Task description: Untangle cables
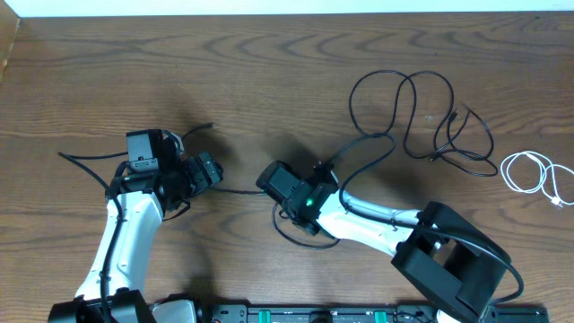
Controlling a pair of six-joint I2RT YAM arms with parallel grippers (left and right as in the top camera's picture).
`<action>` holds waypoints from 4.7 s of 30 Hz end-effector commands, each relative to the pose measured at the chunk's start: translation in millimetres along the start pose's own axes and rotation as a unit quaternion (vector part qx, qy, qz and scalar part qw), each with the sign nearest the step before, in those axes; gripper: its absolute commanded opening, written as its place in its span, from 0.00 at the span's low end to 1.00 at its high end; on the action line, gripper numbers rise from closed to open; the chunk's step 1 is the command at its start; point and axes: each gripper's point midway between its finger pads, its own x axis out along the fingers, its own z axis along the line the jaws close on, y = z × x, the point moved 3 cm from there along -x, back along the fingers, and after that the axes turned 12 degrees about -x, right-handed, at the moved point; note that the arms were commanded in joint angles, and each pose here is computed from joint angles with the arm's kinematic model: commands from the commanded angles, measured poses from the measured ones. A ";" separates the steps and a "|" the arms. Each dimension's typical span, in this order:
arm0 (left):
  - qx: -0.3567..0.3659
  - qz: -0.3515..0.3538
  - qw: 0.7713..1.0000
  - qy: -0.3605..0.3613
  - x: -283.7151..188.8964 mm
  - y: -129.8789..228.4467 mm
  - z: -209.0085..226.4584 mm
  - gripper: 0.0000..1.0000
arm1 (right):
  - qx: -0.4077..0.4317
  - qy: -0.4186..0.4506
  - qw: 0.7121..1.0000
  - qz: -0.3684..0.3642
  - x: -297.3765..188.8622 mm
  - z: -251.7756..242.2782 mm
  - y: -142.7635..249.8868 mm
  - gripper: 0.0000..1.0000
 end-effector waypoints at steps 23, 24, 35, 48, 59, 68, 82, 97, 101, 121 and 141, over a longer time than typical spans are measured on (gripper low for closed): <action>-0.002 0.002 1.000 -0.008 2.7 1.7 4.7 0.95 | -0.499 -0.269 0.822 -0.058 -145.0 103.3 -20.8 0.01; -0.002 0.002 1.000 -0.008 2.7 1.7 4.7 0.95 | -0.514 -0.270 0.812 -0.057 -144.7 103.0 -21.7 0.01; -0.002 0.002 1.000 -0.008 2.7 1.7 4.7 0.38 | -0.514 -0.251 0.819 -0.047 -135.9 94.3 -32.8 0.32; -0.003 0.004 1.000 -0.009 2.7 2.5 5.2 0.08 | -0.536 -0.186 0.821 0.071 -92.5 51.1 4.4 0.37; -0.014 0.015 0.996 -0.083 0.2 12.5 30.1 0.08 | -0.539 -0.187 0.804 0.168 -22.1 27.9 76.9 0.57; -0.027 0.010 0.988 -0.154 -5.3 16.4 52.6 0.08 | -0.565 -0.212 0.791 0.101 22.1 39.6 80.3 0.63; -0.146 0.082 0.965 -0.203 -17.1 54.5 70.8 0.08 | -0.565 -0.203 0.793 0.102 30.0 34.5 79.6 0.01; -0.340 -0.102 0.888 -0.291 -35.8 11.8 117.4 0.57 | -0.565 -0.201 0.793 0.105 30.2 32.9 80.0 0.01; -0.363 -0.122 0.872 -0.304 -41.6 7.9 128.2 0.60 | -0.565 -0.201 0.793 0.105 30.2 32.9 80.0 0.01; -0.410 -0.130 0.842 -0.326 -27.8 29.9 178.3 0.55 | -0.565 -0.202 0.793 0.105 30.1 33.0 80.0 0.01; -0.337 -0.046 0.903 -0.261 -4.7 43.8 162.8 0.08 | -0.558 -0.197 0.795 0.136 28.9 26.0 75.8 0.01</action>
